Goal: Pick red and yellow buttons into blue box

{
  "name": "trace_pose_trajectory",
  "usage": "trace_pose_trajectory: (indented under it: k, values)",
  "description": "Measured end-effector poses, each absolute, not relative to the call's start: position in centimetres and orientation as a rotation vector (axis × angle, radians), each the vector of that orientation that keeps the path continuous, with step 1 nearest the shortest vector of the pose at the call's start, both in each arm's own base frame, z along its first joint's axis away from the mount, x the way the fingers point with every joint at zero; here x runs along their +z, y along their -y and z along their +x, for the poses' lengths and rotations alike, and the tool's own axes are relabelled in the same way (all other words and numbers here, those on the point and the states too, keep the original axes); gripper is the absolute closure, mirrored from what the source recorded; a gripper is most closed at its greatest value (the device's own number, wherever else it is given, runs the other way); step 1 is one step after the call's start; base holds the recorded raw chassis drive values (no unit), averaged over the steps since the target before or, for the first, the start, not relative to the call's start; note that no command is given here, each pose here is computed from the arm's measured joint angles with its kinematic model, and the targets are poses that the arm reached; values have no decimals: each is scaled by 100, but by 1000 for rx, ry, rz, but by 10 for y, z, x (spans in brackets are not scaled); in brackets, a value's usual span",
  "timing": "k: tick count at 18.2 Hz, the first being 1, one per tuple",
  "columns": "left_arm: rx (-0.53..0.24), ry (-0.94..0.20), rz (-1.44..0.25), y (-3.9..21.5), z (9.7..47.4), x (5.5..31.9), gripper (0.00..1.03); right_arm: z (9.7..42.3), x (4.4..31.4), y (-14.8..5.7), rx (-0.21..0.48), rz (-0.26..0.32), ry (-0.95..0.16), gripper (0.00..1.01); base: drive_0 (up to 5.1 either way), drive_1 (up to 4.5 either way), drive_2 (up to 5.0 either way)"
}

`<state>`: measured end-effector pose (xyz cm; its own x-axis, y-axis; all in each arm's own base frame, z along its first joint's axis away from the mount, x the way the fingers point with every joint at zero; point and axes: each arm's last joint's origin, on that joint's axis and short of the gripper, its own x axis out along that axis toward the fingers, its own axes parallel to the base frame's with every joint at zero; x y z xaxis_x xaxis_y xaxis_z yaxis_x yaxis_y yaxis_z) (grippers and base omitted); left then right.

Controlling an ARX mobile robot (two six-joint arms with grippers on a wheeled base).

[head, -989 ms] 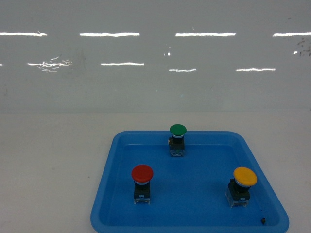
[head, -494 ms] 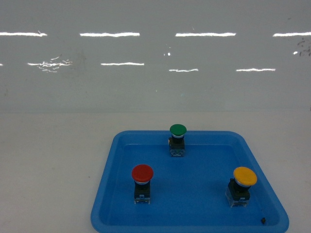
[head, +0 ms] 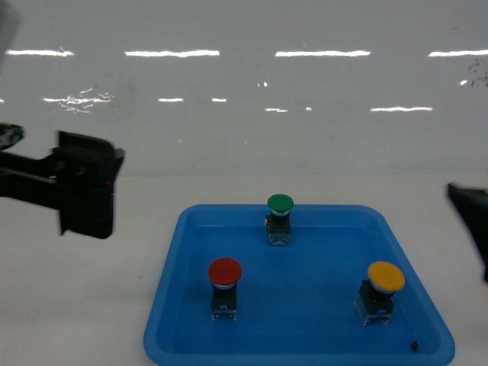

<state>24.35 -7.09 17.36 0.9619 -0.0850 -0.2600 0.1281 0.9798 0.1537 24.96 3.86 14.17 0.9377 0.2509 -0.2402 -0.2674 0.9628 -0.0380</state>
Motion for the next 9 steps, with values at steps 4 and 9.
trace_pose_trajectory:
  k: [4, 9]
  values:
    - [-117, -301, 211, 84, 257, 169, 5, 258, 132, -61, 416, -107, -349, 3, 0, 0, 0]
    - [-111, -297, 216, 83, 257, 170, 5, 258, 136, -60, 400, -113, -332, 3, 0, 0, 0]
